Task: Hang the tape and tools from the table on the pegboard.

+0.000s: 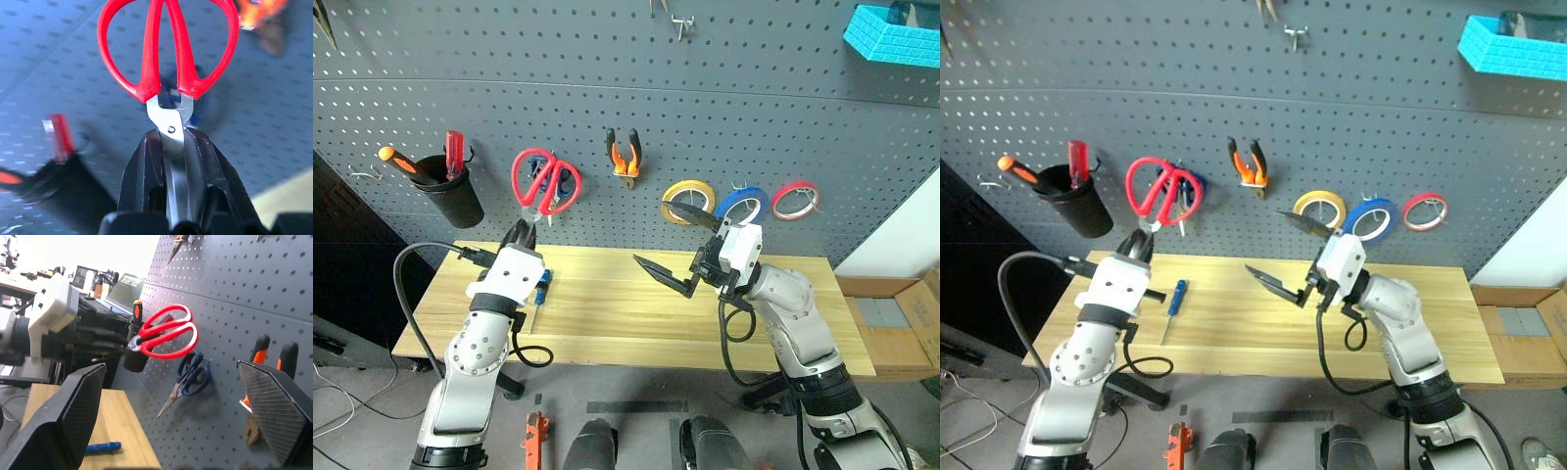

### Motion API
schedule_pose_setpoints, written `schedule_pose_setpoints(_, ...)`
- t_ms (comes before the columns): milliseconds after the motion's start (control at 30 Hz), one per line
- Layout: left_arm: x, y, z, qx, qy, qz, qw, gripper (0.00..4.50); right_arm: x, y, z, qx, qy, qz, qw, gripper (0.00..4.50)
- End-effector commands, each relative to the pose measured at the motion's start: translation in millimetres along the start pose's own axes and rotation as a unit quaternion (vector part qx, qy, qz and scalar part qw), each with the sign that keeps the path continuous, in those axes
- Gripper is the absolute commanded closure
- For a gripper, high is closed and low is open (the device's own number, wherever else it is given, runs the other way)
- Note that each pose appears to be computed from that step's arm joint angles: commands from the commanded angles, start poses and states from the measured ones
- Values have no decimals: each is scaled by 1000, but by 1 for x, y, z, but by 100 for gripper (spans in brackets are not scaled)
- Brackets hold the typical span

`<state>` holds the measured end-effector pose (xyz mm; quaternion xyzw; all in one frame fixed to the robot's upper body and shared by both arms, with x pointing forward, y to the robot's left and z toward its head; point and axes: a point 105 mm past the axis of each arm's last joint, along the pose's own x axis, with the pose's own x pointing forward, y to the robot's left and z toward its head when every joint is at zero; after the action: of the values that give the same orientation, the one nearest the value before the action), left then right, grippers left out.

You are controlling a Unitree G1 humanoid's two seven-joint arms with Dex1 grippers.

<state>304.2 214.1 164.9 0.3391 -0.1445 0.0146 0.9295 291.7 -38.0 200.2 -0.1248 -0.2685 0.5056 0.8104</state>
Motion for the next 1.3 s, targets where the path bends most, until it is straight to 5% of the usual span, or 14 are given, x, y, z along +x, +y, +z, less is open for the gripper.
schedule_pose_setpoints(33,7,14,-1,-5,3,36,999,427,-2,-8,9,-23,-16,-10,1000,0)
schedule_pose_setpoints(1067,40,-27,-41,-139,100,-52,984,427,-1,-7,17,-32,-18,-5,999,0)
schedule_pose_setpoints(1300,45,-27,-42,-132,96,-60,985,187,-3,-7,14,-35,-9,-4,999,0)
